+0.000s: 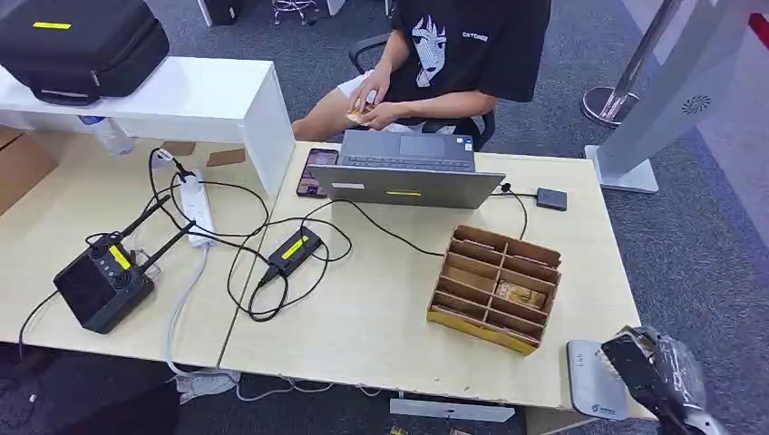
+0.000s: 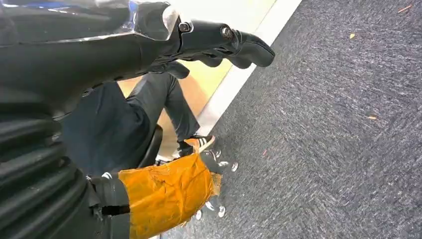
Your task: Pass the card to the sensor for recognition and then transmit it.
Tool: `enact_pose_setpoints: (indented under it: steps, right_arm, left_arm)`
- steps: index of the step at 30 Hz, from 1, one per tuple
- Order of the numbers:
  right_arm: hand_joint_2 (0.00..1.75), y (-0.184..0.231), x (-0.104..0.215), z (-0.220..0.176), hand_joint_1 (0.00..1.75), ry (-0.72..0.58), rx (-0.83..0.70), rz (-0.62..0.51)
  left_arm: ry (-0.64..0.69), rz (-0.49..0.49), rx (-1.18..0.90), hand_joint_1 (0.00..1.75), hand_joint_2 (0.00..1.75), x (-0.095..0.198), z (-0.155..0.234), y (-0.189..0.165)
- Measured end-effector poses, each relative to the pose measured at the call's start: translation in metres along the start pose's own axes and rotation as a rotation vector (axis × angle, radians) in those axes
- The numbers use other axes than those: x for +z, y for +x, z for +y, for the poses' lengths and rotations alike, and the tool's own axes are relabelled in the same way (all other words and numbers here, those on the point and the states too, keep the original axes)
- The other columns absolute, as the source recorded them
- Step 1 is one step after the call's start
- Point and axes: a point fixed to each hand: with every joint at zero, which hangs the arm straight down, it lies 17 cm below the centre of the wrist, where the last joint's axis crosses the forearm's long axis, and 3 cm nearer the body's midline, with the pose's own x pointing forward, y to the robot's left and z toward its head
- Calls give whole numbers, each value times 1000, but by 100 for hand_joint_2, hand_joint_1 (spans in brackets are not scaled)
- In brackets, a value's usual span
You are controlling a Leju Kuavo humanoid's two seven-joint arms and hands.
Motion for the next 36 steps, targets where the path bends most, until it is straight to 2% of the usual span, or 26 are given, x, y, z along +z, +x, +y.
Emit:
enact_pose_setpoints:
  steps: [3,8,13,18,21,25,28,32,36]
  right_arm:
    - [175,7,0,-17,175,-82,20,-16]
    - [175,47,13,-46,175,-223,-12,-105]
    - [175,122,32,-63,175,-339,-21,-293]
    - [175,199,43,-58,175,-404,43,-426]
    - [175,263,32,-30,175,-320,12,-521]
    - [175,351,8,15,175,-137,-51,-646]
    - [175,409,-14,43,175,11,-61,-697]
    - [175,467,-39,56,175,60,2,-721]
    - [175,498,-58,57,175,77,30,-707]
  left_arm:
    - [-2,7,7,0,175,0,0,-1]
    - [-8,22,12,0,175,1,-3,-6]
    - [-13,19,8,0,175,3,-7,-8]
    - [-12,2,-4,0,175,5,-8,-5]
    - [-9,-15,-16,0,175,6,-8,-2]
    - [4,-67,-41,0,175,7,-5,11]
    - [15,-113,-49,0,175,8,-3,21]
    - [22,-154,-59,0,175,9,-2,29]
    - [23,-182,-61,0,175,10,-1,34]
